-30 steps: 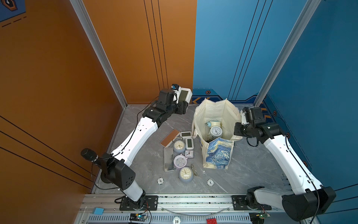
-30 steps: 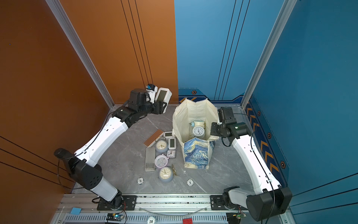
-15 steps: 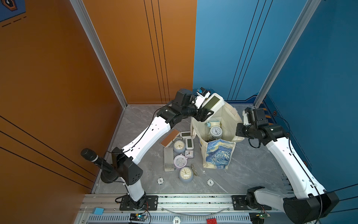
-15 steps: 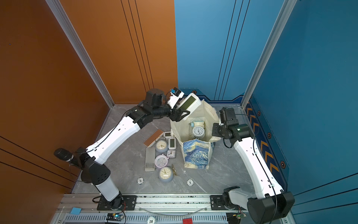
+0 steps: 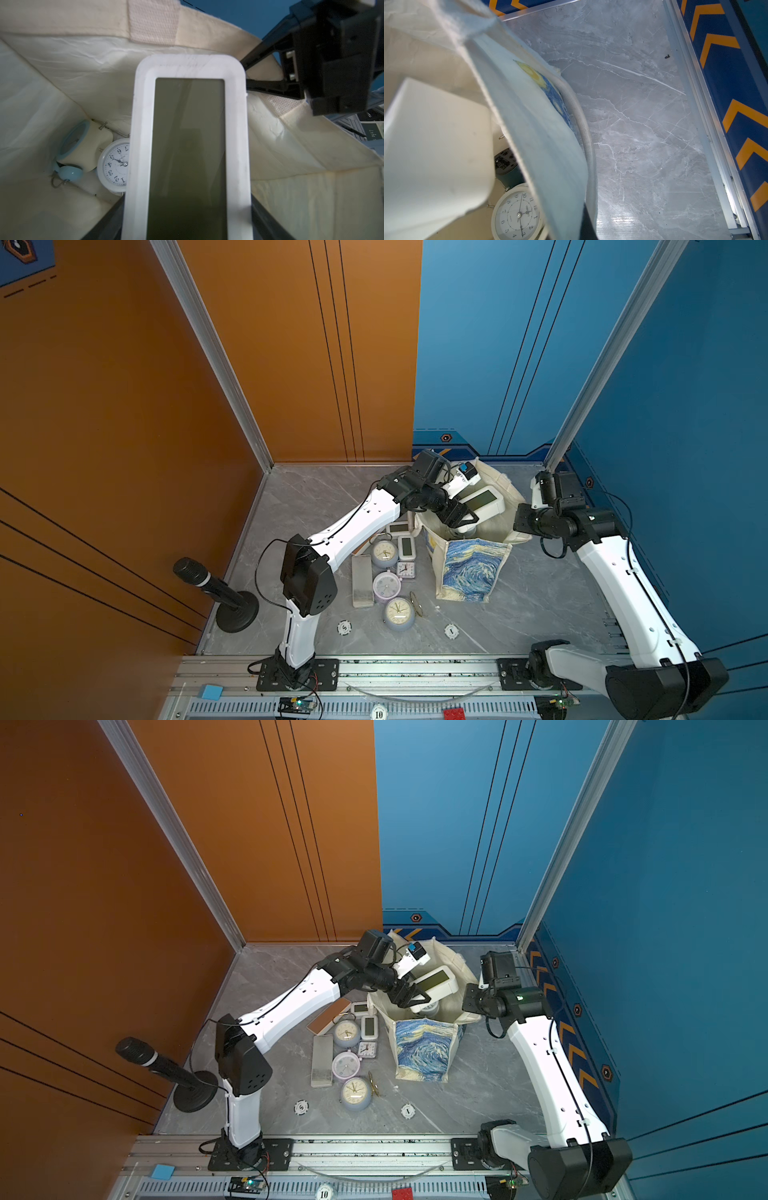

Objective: Put the alarm clock into the canvas bag
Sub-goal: Place the alarm at the canvas bag.

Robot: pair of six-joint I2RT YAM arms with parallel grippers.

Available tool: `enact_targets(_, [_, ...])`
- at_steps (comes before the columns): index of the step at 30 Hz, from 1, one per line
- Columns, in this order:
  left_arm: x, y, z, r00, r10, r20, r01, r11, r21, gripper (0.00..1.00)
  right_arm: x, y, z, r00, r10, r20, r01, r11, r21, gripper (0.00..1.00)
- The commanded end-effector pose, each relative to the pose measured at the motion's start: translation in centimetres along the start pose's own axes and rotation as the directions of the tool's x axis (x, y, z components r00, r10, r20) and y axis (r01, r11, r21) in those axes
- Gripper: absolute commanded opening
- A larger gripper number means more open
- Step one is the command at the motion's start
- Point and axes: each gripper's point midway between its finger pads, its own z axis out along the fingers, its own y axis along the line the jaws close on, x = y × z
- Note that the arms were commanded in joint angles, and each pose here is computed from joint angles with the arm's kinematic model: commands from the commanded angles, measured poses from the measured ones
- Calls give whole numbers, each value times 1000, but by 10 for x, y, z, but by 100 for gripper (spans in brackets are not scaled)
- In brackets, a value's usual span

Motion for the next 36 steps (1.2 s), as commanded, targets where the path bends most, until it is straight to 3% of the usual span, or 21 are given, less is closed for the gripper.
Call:
enact_targets(1, [11, -30, -1, 999, 39, -31, -35, 993, 109, 0, -18, -5, -15, 996, 26, 90, -26, 1000, 0, 6])
enact_targets(9, [57, -55, 13, 975, 62, -214, -21, 982, 188, 0, -18, -2, -7, 997, 31, 73, -30, 999, -15, 6])
enact_targets(19, [109, -68, 30, 889, 103, -447, 6, 972, 236, 0, -15, 1, 0, 998, 33, 51, -31, 999, -28, 6])
enact_targets(24, [131, -57, 40, 838, 83, -540, 23, 982, 187, 2, -14, 1, 1, 998, 30, 47, -29, 999, -30, 6])
enact_targets(30, [152, -53, 47, 789, 82, -609, 26, 986, 166, 18, -13, 2, 3, 999, 30, 38, -29, 999, -33, 6])
enact_targets(36, [143, -60, 42, 804, 101, -585, 10, 983, 184, 51, -13, 1, 2, 999, 32, 41, -31, 999, -33, 6])
